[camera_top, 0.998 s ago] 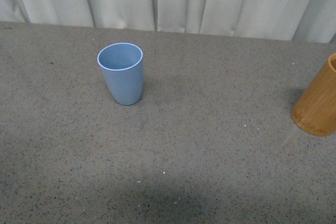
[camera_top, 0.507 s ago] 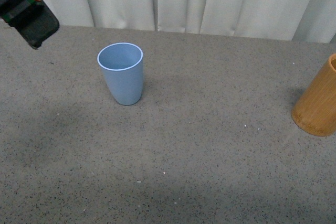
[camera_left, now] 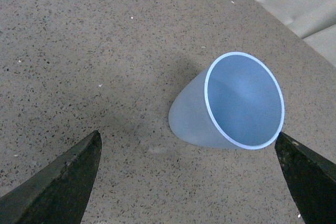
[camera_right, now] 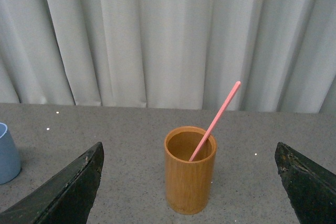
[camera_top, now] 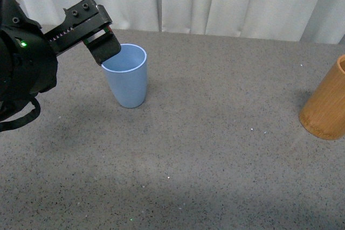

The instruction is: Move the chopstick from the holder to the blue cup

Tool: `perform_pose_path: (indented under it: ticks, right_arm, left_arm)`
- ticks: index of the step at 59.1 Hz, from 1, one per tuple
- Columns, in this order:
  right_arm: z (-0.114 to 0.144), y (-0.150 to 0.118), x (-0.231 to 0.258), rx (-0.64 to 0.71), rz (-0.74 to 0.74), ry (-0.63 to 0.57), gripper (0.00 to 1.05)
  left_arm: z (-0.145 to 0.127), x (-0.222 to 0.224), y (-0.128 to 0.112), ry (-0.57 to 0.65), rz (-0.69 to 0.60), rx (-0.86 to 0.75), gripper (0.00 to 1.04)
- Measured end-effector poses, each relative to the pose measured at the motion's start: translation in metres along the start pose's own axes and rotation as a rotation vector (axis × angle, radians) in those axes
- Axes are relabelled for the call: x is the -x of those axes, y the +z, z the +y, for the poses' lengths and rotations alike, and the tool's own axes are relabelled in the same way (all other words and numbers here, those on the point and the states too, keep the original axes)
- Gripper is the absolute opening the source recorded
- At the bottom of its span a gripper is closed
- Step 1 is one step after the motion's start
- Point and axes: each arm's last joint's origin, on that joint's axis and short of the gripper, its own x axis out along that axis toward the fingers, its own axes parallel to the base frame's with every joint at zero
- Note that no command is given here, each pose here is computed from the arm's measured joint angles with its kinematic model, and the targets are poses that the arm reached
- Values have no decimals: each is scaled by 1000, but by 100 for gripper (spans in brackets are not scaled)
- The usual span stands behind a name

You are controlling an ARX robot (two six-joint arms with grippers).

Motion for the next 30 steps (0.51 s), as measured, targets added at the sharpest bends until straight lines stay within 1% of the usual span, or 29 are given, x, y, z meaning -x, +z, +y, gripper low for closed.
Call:
perform_pose_path:
  ticks: [17,30]
  right_arm:
    - [0,0,0,0,0,0,95]
    - [0,0,0,0,0,0,95]
  left_arm:
    - [-10,-14,-2,14,47,19,98]
    - [-11,-20,-8,33,83,18,98]
